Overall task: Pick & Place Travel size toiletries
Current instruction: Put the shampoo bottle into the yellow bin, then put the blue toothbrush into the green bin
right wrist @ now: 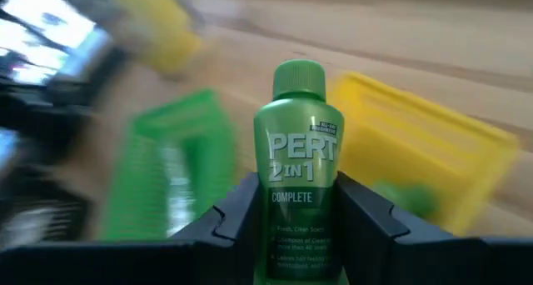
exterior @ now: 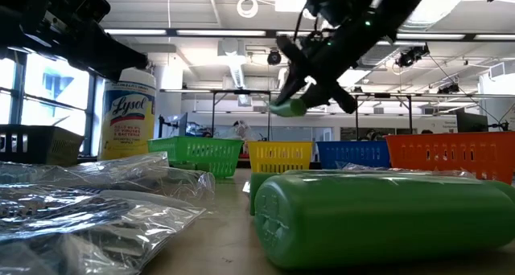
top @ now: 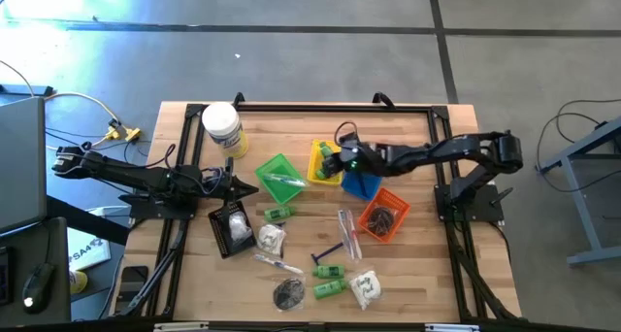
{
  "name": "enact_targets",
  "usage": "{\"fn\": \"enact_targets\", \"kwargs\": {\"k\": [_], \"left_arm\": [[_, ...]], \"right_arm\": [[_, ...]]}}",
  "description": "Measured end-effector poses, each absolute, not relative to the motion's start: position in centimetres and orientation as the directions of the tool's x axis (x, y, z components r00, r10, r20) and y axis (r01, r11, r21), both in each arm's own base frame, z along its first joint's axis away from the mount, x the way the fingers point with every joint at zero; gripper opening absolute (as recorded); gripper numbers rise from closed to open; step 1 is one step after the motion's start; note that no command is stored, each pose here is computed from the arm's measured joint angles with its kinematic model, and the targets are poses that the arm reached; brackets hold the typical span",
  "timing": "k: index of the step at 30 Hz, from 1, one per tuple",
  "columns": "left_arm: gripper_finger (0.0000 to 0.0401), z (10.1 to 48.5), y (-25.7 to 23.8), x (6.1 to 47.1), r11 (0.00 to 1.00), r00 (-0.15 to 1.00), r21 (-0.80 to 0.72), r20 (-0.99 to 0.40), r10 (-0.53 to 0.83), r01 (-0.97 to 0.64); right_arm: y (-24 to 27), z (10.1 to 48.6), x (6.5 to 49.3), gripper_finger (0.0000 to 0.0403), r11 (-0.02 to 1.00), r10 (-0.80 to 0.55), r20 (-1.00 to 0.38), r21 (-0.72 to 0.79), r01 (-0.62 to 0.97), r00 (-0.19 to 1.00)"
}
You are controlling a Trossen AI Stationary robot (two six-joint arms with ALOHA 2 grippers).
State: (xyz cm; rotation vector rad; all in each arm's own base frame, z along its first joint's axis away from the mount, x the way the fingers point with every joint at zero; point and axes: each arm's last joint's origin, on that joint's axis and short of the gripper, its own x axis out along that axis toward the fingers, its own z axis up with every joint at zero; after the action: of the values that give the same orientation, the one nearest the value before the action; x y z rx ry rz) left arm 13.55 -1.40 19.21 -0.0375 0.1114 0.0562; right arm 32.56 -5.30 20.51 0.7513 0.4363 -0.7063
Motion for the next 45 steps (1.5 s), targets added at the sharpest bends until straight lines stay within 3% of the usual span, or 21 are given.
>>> {"fn": "enact_targets", "kwargs": {"k": [4,12,22,27,37,41,45], "left_arm": [[0.0,19.2,-1.4,13.6,0.998,0.992,-0.034,-0.112,0.054,-0.058],[0.0,19.2,-1.4,13.5,0.998,0.992,-0.034,-0.113,0.054,-0.058],[0.0,19.2,-1.4,13.5,0.998,0.992,-0.034,-0.114,0.053,-0.057],[0.0,19.2,-1.4,13.6,0.998,0.992,-0.034,-0.114,0.053,-0.057],[0.0,19.1,-1.4,13.5,0.998,0.991,-0.035,-0.126,0.053,-0.058],[0.0,19.0,-1.4,13.5,0.998,0.99,-0.035,-0.129,0.053,-0.058],[0.0,19.0,-1.4,13.5,0.998,0.99,-0.034,-0.131,0.052,-0.057]], "right_arm": [[-5.8,20.7,33.9,0.0115,0.484,-0.44,-0.694,0.351,0.802,0.569],[-6.0,19.3,37.3,0.0117,0.496,-0.407,-0.741,0.311,0.811,0.533],[-6.2,16.3,37.7,0.0119,0.457,-0.416,-0.798,0.231,0.859,0.436],[-6.2,16.5,38.0,0.0148,0.526,-0.408,-0.786,0.214,0.823,0.465],[-6.1,17.1,38.0,0.0243,0.583,-0.387,-0.777,0.211,0.785,0.496],[-5.9,18.3,37.7,0.0255,0.62,-0.413,-0.754,0.179,0.764,0.511],[-3.7,22.5,37.2,0.0247,0.71,-0.508,-0.619,0.092,0.698,0.599]]}}
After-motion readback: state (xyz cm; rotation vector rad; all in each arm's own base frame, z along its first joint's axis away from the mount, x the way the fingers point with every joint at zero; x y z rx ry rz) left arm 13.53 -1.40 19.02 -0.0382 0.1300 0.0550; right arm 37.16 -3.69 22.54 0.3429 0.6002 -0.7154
